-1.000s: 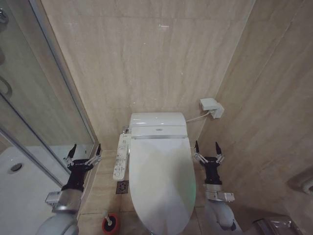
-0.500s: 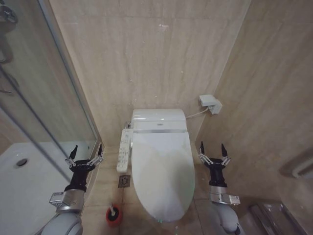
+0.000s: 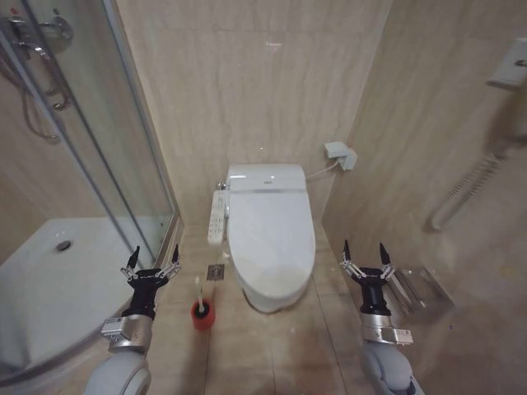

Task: Open the toilet lid, clean the toilet bowl with a toilet brush, close the toilet lid, and flush.

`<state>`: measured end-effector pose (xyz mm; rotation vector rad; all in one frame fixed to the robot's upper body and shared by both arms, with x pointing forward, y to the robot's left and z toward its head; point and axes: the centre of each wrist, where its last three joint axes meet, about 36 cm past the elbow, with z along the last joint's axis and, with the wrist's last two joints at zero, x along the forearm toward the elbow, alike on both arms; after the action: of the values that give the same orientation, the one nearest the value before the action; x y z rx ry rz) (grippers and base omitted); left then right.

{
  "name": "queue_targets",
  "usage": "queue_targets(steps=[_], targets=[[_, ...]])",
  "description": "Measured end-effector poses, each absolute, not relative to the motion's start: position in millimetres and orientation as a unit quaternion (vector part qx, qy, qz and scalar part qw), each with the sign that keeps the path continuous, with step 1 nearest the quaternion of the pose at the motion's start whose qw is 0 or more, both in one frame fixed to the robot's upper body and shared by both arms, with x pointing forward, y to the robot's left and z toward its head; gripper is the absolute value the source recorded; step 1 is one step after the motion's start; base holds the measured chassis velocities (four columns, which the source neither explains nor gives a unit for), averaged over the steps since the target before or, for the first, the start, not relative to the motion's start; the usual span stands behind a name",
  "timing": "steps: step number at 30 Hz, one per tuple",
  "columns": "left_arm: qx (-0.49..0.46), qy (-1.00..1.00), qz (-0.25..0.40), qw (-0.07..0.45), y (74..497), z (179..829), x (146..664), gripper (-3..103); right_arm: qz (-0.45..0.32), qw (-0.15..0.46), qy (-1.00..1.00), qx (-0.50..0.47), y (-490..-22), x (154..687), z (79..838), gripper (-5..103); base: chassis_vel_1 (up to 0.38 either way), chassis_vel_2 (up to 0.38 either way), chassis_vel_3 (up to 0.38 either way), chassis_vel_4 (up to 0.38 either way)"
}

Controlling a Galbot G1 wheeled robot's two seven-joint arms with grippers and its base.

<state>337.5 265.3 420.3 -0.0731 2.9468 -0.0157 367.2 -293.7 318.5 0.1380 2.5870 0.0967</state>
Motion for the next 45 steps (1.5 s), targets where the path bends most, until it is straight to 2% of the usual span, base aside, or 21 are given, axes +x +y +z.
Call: queue_targets(steps=[8, 34, 45], targets=[[-0.027, 0.995, -0.001, 0.097, 269.1, 419.4, 342.0, 100, 0.050, 0.268, 0.961, 0.050, -281.5, 370.6, 307.9, 100, 0.177, -0.176, -0.159, 0.195], [-0.042, 0.994, -0.004, 0.098, 274.8, 416.0, 344.0, 100, 0.045, 0.273, 0.959, 0.052, -281.4, 367.0, 310.6, 100, -0.012, 0.025, 0.021, -0.019], [-0.044, 0.994, -0.001, 0.098, 277.3, 415.6, 342.4, 100, 0.052, 0.273, 0.959, 0.058, -280.4, 366.0, 311.0, 100, 0.104, -0.090, -0.107, 0.098]])
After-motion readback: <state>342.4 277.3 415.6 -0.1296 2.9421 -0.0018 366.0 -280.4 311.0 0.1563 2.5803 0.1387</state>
